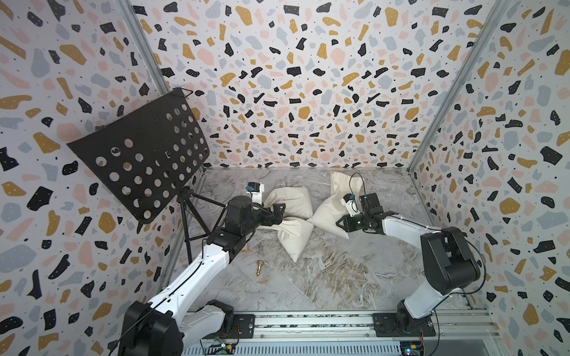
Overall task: Close the soil bag
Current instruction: Move the soil bag to the center of the board, then pick up the soil bag from the center of the board.
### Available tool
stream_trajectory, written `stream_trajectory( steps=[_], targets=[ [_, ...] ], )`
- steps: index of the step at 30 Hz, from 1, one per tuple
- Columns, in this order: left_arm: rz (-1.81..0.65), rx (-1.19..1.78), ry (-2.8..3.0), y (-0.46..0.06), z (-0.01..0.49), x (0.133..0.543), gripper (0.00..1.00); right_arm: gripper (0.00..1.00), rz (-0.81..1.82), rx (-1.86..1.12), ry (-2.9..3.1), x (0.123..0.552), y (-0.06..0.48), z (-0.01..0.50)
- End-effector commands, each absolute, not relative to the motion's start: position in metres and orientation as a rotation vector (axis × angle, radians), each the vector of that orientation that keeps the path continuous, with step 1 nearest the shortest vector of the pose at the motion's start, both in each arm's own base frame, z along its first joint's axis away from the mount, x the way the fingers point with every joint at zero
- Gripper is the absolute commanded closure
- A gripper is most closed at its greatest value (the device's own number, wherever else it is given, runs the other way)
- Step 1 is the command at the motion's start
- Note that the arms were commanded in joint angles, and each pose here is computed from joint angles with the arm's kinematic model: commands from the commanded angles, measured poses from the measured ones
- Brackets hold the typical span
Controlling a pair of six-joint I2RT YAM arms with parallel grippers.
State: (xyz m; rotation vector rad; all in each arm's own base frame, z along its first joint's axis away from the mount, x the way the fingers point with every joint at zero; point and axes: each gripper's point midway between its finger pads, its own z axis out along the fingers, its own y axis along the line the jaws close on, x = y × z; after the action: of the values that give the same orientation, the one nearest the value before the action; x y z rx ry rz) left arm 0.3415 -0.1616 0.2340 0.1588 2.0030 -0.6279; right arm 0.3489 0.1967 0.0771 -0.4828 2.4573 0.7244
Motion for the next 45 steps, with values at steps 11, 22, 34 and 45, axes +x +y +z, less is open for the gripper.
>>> stream_trajectory(
  steps=[11, 22, 34, 45],
  targets=[
    [-0.665, 0.160, 1.928, -0.161, 0.250, 0.328, 0.00, 0.04, 0.297, -0.228, 2.345, 0.349, 0.127, 0.154],
    [-0.728, 0.157, 1.946, -0.170, 0.245, 0.332, 0.00, 0.01, 0.708, 0.176, 2.284, 0.461, 0.096, 0.141],
    [-0.661, 0.224, 1.920, -0.169, 0.264, 0.339, 0.00, 1.00, 1.014, -0.207, 2.031, 0.478, 0.145, 0.197],
    [-0.720, 0.432, 1.710, -0.200, 0.325, 0.349, 0.00, 1.00, 0.971, -0.722, 1.855, 0.406, 0.187, 0.312]
  ],
)
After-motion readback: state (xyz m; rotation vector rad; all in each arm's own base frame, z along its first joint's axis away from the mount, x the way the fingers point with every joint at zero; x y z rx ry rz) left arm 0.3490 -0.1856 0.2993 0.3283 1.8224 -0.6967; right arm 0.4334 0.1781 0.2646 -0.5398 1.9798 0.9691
